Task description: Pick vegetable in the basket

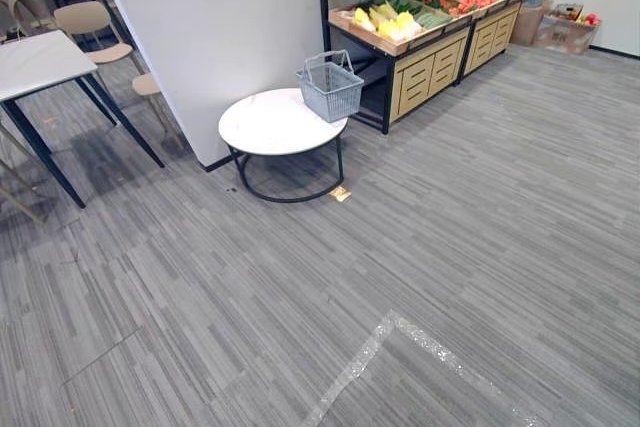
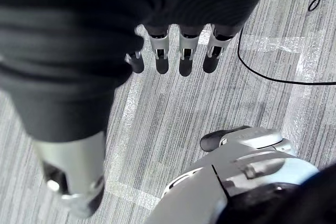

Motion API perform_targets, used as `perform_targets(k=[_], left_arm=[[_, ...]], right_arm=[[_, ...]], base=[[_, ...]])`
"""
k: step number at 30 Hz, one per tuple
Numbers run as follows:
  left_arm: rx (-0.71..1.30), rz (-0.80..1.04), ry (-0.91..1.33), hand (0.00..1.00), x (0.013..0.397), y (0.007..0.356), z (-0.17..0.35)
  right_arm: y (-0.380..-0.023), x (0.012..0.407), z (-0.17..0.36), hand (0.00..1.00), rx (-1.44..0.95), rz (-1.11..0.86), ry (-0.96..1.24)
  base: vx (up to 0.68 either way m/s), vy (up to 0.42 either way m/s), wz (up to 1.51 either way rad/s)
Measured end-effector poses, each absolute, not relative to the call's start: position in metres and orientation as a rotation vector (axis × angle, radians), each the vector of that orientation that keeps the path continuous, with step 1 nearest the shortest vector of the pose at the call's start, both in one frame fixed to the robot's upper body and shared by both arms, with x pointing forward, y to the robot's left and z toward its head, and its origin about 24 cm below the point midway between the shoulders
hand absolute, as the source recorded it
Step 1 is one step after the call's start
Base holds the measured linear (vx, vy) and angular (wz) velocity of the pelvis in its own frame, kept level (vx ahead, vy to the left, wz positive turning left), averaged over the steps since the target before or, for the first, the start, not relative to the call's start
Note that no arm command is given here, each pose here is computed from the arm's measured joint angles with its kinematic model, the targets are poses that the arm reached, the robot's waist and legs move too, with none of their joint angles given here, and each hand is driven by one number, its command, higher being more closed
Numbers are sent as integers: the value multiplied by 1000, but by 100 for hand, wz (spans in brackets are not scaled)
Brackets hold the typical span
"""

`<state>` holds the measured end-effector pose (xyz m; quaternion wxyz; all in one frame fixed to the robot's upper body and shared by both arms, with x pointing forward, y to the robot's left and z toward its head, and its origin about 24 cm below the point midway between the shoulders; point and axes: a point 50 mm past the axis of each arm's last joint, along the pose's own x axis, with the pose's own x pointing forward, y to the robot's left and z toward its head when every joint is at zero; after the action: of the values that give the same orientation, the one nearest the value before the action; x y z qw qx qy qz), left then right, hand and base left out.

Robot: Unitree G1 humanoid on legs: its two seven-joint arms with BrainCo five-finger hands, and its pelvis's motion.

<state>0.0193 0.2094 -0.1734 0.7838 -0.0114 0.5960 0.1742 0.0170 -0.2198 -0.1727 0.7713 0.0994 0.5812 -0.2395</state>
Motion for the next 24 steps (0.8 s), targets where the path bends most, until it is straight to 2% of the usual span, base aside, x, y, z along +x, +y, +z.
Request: perform_targets(k=[11,24], left_arm=[[-6,395,1250,0,28,212,-172],[-33,358,1252,0,28,210,-173]], right_arm=[[-218,42,-171,0,201,-497,1198],[-217,41,-171,0,259,-511,1184]], base=[[19,4,1],[-27,-8,-6]])
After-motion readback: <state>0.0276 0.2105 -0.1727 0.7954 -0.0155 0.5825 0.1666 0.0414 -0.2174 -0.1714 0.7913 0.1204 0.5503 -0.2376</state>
